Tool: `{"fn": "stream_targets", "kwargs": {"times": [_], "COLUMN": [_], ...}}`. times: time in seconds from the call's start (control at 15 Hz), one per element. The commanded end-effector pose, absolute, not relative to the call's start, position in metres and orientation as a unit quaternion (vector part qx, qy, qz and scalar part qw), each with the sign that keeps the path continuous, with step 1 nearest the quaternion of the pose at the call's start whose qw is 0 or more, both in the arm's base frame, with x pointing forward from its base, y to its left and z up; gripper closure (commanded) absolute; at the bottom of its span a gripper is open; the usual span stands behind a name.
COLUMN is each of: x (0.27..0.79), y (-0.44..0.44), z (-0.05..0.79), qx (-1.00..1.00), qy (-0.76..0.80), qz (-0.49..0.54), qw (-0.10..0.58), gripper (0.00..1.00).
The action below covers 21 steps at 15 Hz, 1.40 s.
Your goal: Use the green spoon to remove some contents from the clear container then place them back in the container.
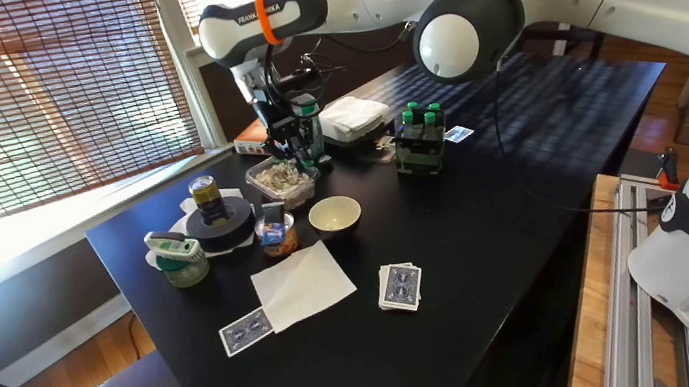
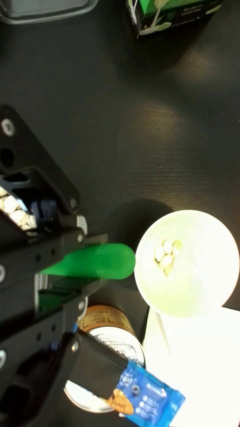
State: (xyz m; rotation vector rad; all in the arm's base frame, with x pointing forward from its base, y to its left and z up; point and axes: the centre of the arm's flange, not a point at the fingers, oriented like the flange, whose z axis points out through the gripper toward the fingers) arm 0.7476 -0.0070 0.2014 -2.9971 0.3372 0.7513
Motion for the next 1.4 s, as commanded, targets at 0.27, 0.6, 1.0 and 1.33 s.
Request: {"fn": "stream_targets", "kwargs": {"times": [0.27,0.6,1.0,1.33], "x": [0.732,0.697,0.667,0.667], "y": [-0.004,0.001,0.02,0.019], "z": [0.202,0.211,0.212,0.208], "qx": [-0.966,-0.968,-0.961,-0.97], "qy": [0.089,0.032,-0.046,-0.067], "qz": [0.241,0.247,0.27,0.231], "qw": [0.002,-0.023,-0.036,-0.017], "gripper": [0.94,0.94,0.94,0.94]}}
